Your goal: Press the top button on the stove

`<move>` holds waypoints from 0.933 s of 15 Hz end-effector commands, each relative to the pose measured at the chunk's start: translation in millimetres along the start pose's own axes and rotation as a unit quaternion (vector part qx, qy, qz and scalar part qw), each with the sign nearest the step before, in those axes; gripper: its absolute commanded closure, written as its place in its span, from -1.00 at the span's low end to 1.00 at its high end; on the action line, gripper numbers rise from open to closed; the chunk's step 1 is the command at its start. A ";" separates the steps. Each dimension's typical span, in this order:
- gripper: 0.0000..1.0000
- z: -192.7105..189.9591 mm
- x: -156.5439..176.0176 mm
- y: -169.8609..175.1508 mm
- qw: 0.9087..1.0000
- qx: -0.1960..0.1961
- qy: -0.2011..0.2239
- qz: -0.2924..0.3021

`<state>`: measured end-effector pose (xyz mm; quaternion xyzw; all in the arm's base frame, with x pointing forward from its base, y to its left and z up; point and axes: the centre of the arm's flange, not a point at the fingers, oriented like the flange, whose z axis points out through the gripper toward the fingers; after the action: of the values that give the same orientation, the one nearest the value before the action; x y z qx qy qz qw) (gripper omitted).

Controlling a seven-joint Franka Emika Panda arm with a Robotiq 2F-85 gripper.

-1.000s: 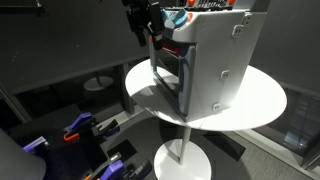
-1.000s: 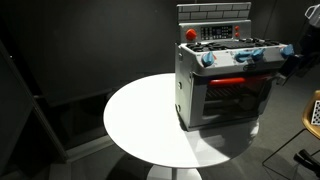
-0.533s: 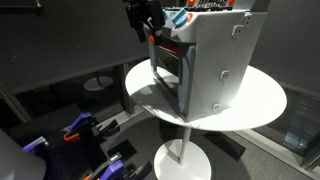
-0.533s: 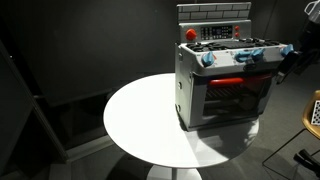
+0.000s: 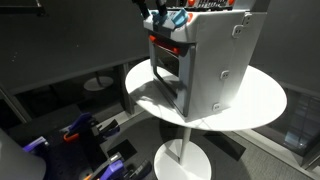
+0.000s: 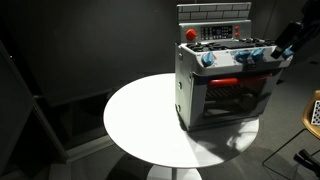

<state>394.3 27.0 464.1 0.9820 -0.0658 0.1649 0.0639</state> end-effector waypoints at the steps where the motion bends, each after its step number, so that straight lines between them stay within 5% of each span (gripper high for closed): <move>1: -1.00 -31.7 18.6 2.9 1.000 -0.003 0.030 0.009; 14: -1.00 -31.3 85.5 49.2 0.982 -0.092 0.160 0.030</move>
<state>431.5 -21.9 526.0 0.9411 -0.0861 0.2969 0.1367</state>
